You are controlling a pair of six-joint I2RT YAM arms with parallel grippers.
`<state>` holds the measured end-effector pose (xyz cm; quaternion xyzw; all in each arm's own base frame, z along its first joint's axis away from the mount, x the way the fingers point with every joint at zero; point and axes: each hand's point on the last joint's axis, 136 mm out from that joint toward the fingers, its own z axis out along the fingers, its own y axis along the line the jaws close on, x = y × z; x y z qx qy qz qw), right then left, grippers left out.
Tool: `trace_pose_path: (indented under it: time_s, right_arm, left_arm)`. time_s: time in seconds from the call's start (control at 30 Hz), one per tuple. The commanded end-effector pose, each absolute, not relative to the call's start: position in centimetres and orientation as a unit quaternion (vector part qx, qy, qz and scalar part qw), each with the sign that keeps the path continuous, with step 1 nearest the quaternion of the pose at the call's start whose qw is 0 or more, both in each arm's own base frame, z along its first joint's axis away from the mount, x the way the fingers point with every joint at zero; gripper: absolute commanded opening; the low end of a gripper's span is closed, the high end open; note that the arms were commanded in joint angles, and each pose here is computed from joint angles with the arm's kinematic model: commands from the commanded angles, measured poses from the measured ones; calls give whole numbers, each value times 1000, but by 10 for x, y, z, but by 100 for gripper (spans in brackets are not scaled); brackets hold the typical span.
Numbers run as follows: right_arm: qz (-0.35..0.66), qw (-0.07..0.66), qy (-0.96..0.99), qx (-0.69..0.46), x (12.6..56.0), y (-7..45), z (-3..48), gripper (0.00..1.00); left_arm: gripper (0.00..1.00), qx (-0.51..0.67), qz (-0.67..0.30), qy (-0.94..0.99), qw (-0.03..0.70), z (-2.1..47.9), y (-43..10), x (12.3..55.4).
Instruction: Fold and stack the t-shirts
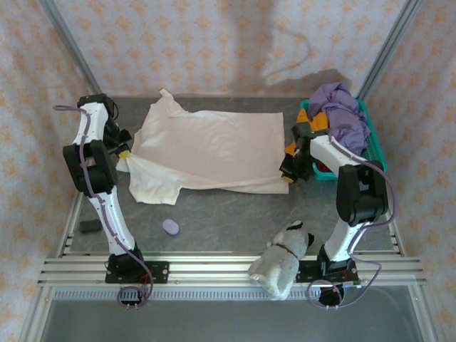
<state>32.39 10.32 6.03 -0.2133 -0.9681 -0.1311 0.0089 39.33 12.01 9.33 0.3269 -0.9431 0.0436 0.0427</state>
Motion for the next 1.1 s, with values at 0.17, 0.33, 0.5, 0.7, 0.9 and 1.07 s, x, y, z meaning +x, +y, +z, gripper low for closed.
trace_pose_path:
  time_s: [0.17,0.33,0.5,0.7,0.9,1.07]
  right_arm:
    - [-104,-27,-963,-245,352,77,60,0]
    - [-117,-39,-963,-240,367,81,62,0]
    - [-132,-49,-961,-239,378,86,71,0]
    - [-132,-48,-960,-241,385,87,67,0]
    - [-120,-49,-960,-246,388,84,63,7]
    - [-119,-47,-961,-246,390,84,62,20]
  left_arm:
    - [0,340,44,-936,81,79,122,395]
    - [0,339,46,-936,88,73,123,400]
    - [0,343,51,-934,81,74,123,405]
    - [0,358,89,-927,69,75,113,417]
    - [0,369,85,-923,60,75,117,420]
    - [16,368,87,-924,60,76,116,419]
